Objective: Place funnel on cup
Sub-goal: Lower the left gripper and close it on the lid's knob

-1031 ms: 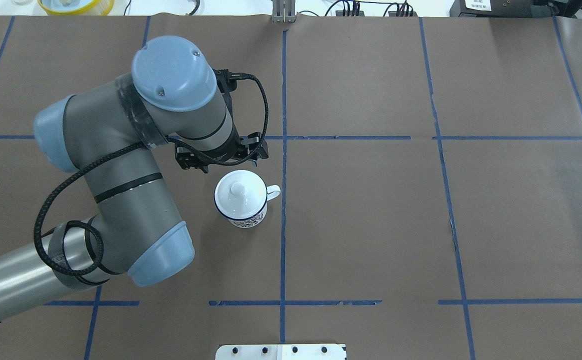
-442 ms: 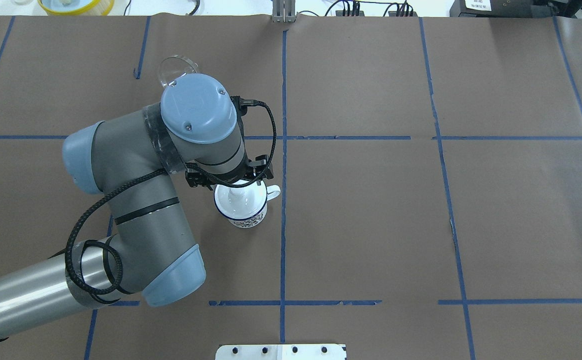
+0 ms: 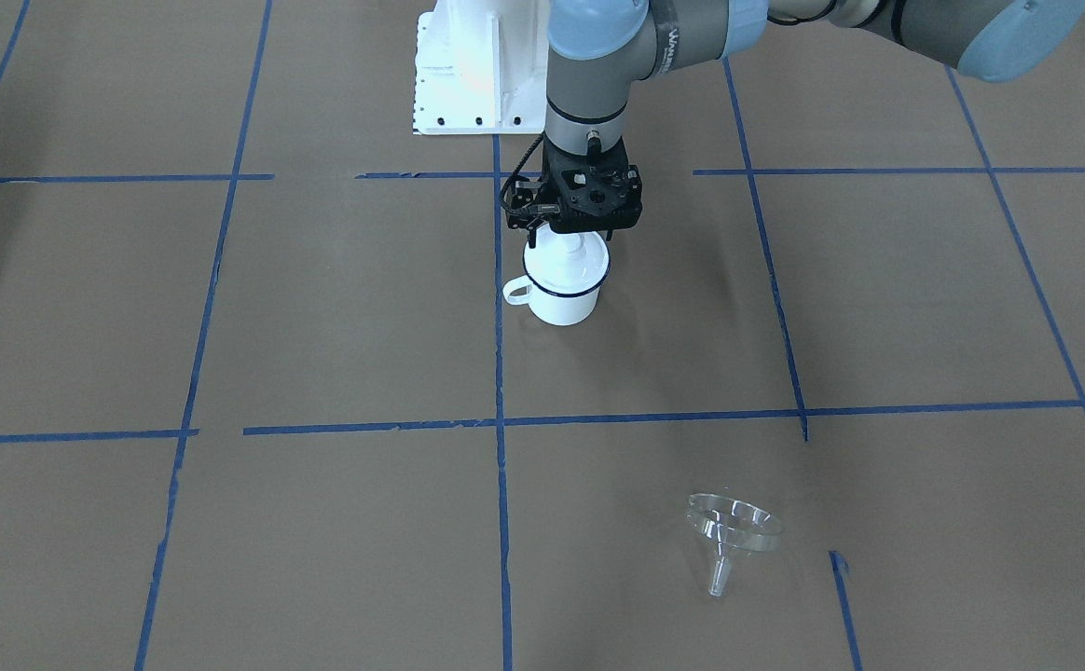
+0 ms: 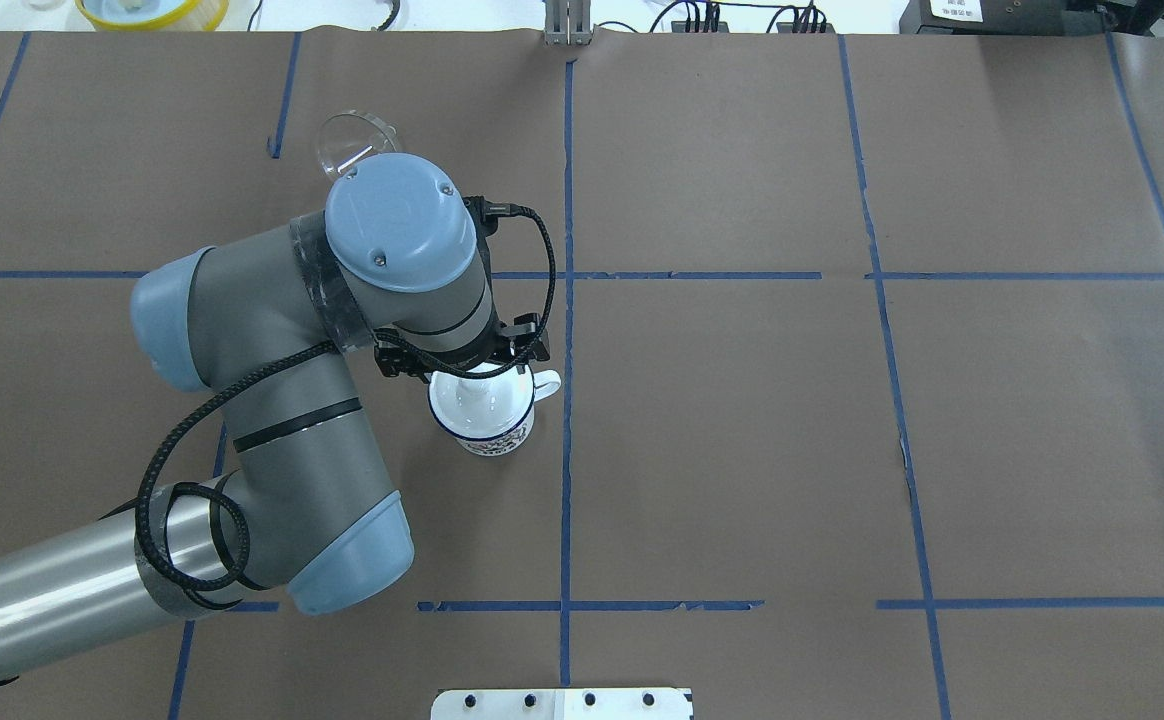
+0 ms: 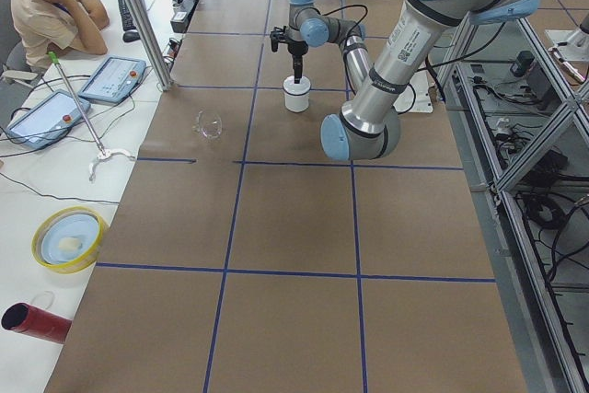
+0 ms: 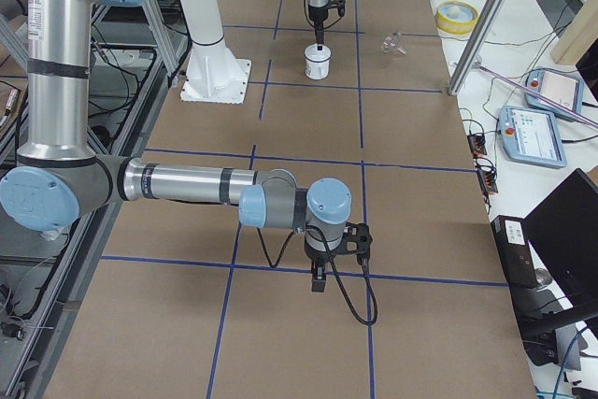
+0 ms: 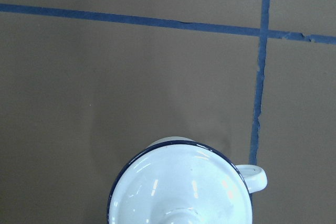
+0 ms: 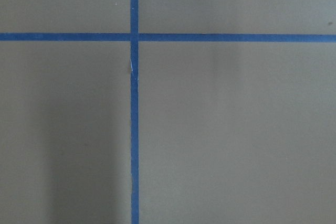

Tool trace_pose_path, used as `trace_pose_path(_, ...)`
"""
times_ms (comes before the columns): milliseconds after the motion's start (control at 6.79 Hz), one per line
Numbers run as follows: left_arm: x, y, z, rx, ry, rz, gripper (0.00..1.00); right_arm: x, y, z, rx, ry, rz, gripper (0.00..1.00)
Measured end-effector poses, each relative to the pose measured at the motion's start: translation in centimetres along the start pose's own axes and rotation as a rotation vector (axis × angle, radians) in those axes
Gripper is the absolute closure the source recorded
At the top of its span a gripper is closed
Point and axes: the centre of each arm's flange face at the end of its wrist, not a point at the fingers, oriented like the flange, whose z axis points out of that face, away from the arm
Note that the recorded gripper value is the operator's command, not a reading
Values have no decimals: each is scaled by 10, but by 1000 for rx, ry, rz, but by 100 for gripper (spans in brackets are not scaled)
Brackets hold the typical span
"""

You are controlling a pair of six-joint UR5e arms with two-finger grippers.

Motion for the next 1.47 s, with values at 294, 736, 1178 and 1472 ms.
trace_pose_path(294, 0, 0, 6, -1, 2, 2, 0, 0, 0, 0, 0, 0, 0, 0)
trace_pose_path(736, 0, -3, 17, -2, 0, 11, 18, 0, 0, 0, 0, 0, 0, 0)
trace_pose_path(1178, 2, -1, 11, -1, 10, 17, 18, 0, 0, 0, 0, 0, 0, 0)
trace_pose_path(1472, 1, -1, 10, -2, 9, 16, 18, 0, 0, 0, 0, 0, 0, 0)
